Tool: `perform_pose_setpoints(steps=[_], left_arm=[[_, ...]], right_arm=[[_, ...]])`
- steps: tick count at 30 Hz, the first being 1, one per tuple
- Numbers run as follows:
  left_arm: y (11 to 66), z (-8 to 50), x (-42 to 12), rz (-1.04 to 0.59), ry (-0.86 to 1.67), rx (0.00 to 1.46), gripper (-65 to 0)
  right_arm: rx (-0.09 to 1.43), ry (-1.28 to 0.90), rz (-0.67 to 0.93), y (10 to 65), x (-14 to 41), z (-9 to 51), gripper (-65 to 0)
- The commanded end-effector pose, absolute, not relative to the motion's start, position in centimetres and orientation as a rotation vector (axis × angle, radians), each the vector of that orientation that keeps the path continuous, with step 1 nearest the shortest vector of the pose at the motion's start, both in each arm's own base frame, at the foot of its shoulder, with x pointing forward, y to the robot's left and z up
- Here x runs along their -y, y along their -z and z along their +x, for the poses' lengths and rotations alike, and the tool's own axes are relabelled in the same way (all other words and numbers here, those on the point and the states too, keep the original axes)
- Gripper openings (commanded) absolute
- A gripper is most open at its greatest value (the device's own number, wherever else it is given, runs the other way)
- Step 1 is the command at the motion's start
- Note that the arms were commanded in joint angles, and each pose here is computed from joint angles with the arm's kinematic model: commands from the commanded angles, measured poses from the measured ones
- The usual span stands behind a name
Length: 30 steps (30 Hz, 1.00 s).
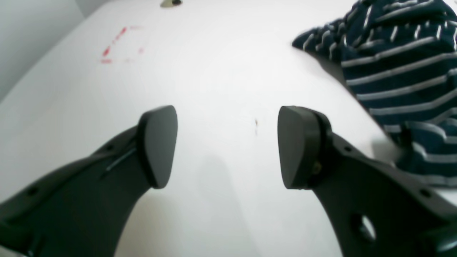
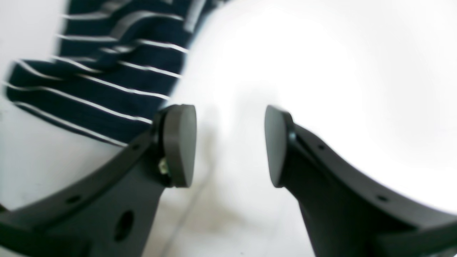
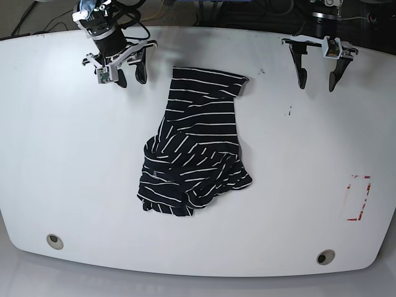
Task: Layout the t-shirt on the table in an organized manner, then fold the t-shirt properly
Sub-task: 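Lower both grippers toward the striped t-shirt, right gripper to its collar edge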
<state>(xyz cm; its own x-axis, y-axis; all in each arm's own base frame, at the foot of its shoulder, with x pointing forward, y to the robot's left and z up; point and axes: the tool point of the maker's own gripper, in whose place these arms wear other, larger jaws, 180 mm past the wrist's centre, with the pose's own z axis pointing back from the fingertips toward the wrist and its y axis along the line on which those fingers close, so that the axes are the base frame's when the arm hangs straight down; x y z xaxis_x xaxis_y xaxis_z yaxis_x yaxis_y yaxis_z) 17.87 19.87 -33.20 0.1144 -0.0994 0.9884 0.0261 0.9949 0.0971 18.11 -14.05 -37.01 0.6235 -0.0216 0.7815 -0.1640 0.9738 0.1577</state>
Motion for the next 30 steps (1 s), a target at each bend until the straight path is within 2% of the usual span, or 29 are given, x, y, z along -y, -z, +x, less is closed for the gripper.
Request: perform_pose_setpoints(steps=[1, 6, 20, 30], left_arm=[[32.1, 17.9, -19.8, 0.053, 0.095, 1.497, -20.1], [31.7, 18.7, -18.8, -0.009, 0.106, 1.522, -12.8], [31.2, 20.0, -18.3, -0.031, 0.111, 1.552, -12.7], [31.8, 21.2, -17.6, -0.036, 0.069, 1.516, -12.7]], right_arm=[[0.935, -0.08, 0.264, 35.8, 13.7, 19.1, -35.4], [0.917, -0.081, 0.316, 35.5, 13.2, 19.9, -35.5], [0.95, -0.104, 0.345, 33.9, 12.9, 23.4, -35.8], [0.965, -0.149, 0.365, 33.4, 11.8, 24.3, -35.8]])
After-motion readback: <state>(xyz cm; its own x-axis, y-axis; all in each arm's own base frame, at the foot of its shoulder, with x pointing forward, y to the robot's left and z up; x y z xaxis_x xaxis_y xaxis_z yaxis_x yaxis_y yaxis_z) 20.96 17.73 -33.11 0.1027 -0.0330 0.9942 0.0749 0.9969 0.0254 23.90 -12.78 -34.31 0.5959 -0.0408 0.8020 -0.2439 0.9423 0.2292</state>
